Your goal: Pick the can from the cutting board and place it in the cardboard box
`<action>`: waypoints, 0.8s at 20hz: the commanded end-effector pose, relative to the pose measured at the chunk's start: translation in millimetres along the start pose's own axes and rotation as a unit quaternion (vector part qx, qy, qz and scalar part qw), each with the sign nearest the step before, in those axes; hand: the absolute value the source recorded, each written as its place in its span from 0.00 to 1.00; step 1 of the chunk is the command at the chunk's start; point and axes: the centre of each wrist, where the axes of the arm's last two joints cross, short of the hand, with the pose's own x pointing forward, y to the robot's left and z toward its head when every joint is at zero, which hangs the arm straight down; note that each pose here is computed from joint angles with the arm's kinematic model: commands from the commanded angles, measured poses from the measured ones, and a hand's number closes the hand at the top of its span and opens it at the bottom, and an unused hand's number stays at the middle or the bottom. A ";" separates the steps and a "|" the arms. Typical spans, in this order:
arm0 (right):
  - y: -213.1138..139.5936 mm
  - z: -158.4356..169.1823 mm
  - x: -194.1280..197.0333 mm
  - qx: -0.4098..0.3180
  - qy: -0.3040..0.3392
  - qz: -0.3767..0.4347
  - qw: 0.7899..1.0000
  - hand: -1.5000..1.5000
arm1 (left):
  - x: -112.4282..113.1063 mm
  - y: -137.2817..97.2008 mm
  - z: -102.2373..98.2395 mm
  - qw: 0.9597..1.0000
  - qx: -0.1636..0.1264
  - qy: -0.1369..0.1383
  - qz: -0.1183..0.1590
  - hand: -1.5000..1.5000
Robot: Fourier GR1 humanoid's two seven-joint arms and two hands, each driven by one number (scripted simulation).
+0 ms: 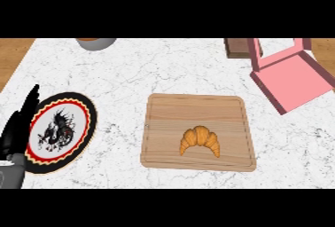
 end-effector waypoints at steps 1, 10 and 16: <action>-14.4 -32.5 19.3 -0.007 -0.009 -0.059 0.998 1.00 | 1.2 14.0 -6.9 1.000 0.000 -0.005 -0.002 0.50; 7.2 -97.6 77.2 0.012 0.031 -0.142 0.989 1.00 | -0.4 -11.0 -3.4 1.000 -0.009 -0.008 -0.003 0.50; 36.3 -117.3 101.2 0.021 0.061 -0.156 0.986 1.00 | 0.5 -14.1 -2.4 1.000 -0.013 -0.016 -0.008 0.50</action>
